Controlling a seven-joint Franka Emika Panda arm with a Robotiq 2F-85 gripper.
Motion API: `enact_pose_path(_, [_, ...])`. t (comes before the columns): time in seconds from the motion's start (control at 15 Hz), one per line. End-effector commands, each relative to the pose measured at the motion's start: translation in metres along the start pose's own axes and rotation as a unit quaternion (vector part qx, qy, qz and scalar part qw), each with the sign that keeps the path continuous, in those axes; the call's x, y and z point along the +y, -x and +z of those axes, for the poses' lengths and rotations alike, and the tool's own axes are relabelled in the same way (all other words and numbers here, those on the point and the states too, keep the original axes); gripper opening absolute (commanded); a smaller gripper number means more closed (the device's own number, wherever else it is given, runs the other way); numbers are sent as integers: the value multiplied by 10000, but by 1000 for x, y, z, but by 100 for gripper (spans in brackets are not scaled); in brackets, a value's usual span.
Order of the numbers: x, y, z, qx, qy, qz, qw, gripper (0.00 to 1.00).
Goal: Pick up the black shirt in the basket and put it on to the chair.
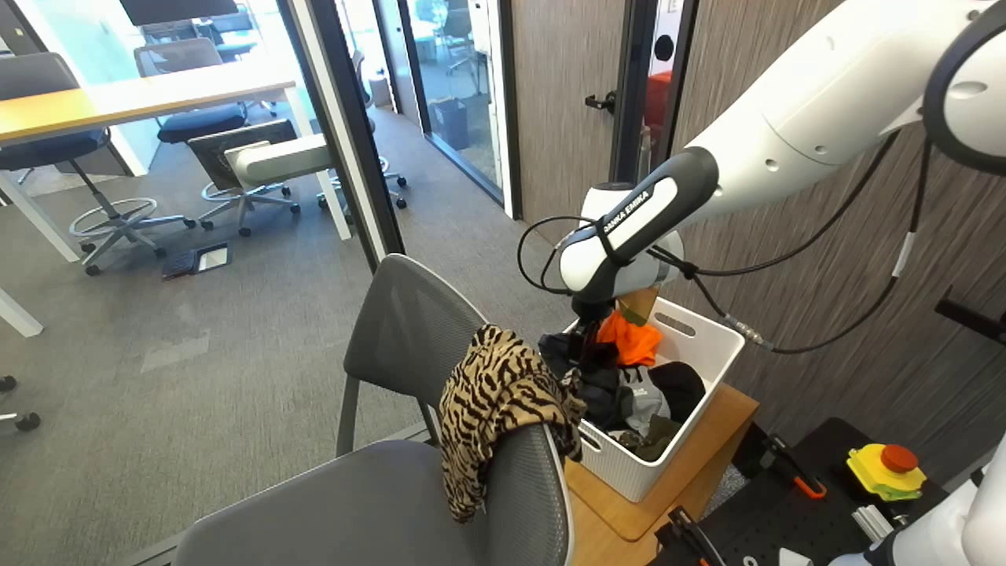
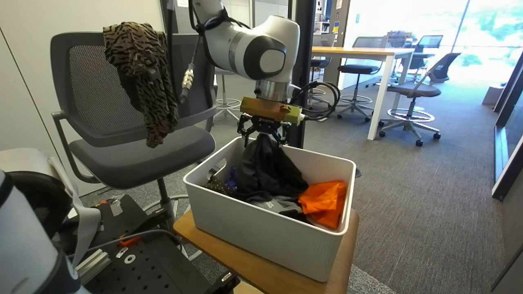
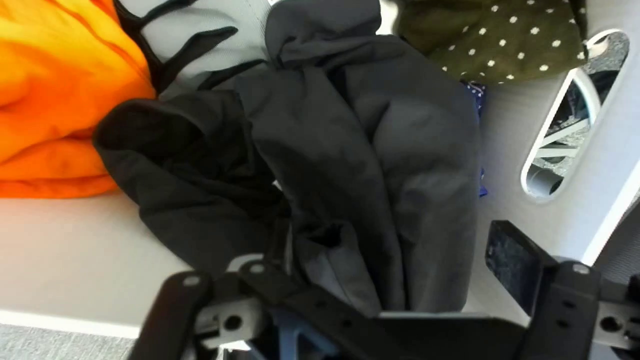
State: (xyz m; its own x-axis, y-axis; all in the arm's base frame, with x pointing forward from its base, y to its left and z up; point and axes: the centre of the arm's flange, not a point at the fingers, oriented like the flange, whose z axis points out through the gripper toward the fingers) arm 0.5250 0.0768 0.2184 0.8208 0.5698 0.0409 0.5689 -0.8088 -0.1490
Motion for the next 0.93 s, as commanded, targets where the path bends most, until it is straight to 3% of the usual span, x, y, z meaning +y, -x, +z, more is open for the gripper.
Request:
enact_pose_path(0.0, [13, -25, 15, 5, -221, -83, 9997, 100])
enact_pose_path(0.87, [22, -51, 38, -131, -476, -138, 9987, 100])
